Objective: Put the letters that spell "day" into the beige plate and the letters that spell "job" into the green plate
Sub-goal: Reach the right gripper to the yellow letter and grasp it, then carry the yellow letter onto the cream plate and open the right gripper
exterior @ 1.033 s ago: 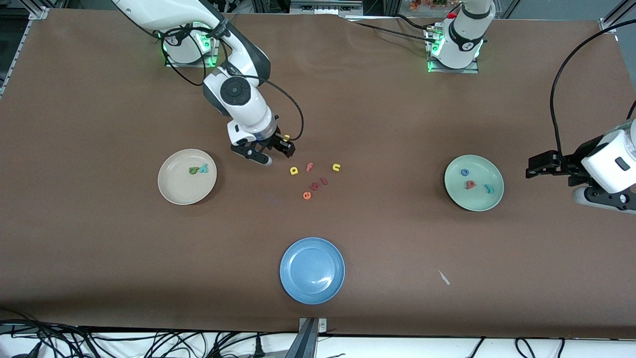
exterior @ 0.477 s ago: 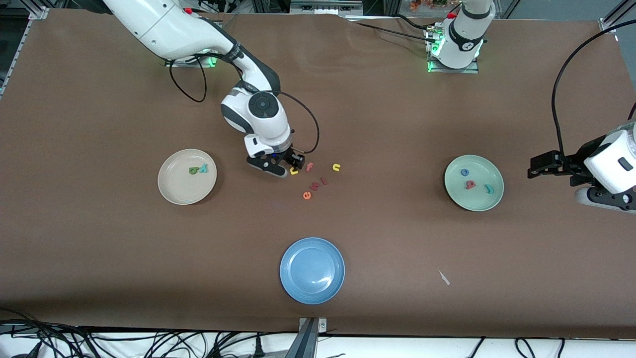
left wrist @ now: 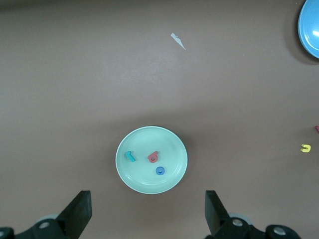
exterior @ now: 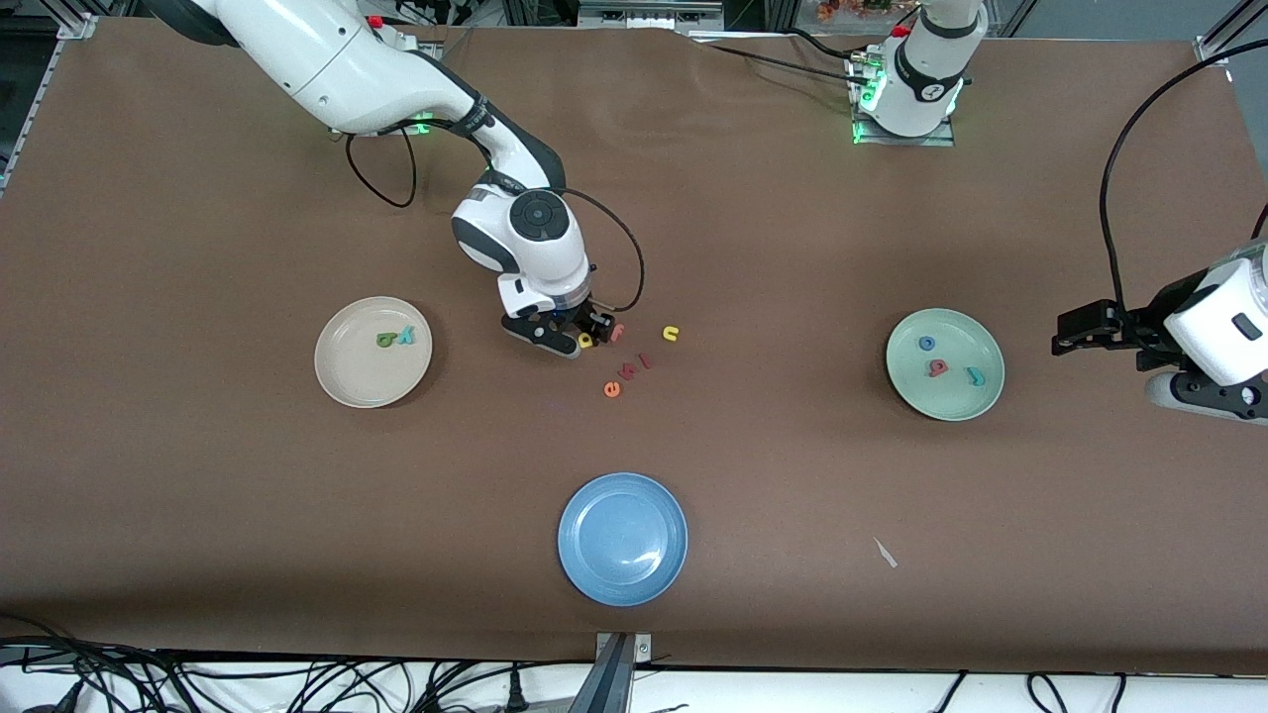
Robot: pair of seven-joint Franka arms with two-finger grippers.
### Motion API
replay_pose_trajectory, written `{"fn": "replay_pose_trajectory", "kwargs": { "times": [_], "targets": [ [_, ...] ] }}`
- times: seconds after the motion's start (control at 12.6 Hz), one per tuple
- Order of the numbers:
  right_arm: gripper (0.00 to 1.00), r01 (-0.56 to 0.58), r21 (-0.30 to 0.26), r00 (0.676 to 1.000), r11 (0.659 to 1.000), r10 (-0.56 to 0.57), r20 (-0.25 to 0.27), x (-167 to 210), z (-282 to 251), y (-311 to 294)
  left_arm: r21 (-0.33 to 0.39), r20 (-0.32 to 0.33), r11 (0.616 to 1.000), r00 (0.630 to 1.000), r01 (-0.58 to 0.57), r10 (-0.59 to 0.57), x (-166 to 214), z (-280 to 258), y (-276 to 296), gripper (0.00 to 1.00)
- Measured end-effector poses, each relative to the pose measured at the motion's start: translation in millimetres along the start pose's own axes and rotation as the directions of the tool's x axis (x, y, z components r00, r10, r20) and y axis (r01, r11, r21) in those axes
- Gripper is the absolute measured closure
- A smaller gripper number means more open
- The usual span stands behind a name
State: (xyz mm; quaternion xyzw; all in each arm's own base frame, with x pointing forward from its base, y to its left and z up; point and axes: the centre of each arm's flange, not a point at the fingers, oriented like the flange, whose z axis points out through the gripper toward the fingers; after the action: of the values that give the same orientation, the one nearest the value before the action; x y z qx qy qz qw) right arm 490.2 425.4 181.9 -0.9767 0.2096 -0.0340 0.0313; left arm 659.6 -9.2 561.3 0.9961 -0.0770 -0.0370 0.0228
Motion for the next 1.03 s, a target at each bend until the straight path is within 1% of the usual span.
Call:
{"fn": "replay_pose_trajectory", "kwargs": {
  "times": [0.24,0.56,0.64,0.72,0.87,0.95,1.03],
  "targets": [
    [0.29,-0.005,0.009,1.000,1.000,0.005,0.002,3.6,2.8,-5.6,0.000,0.000,1.000,1.000,0.000,0.000,0.0,0.0,0.0,0.00],
    [0.31,0.025,-0.002,1.000,1.000,-0.025,-0.010,-0.9,12.0,-5.5,0.000,0.000,1.000,1.000,0.000,0.000,0.0,0.0,0.1,0.00],
    [0.37,0.026,-0.005,1.000,1.000,-0.027,-0.011,-0.9,12.1,-5.2,0.000,0.000,1.000,1.000,0.000,0.000,0.0,0.0,0.1,0.00],
    [0.37,0.028,-0.007,1.000,1.000,-0.028,-0.013,-0.9,12.2,-5.2,0.000,0.000,1.000,1.000,0.000,0.000,0.0,0.0,0.0,0.00],
    [0.59,0.028,0.001,0.999,1.000,-0.028,-0.019,1.3,9.2,-7.9,0.000,0.000,1.000,1.000,0.000,0.000,0.0,0.0,0.0,0.00],
    [0.67,0.029,0.003,0.999,1.000,-0.029,-0.024,1.9,5.8,-9.1,0.000,0.000,1.000,1.000,0.000,0.000,0.0,0.0,0.1,0.00],
    [0.68,0.030,0.002,0.999,1.000,-0.030,-0.025,2.2,6.6,-8.8,0.000,0.000,1.000,1.000,0.000,0.000,0.0,0.0,0.0,0.00]
  ]
}}
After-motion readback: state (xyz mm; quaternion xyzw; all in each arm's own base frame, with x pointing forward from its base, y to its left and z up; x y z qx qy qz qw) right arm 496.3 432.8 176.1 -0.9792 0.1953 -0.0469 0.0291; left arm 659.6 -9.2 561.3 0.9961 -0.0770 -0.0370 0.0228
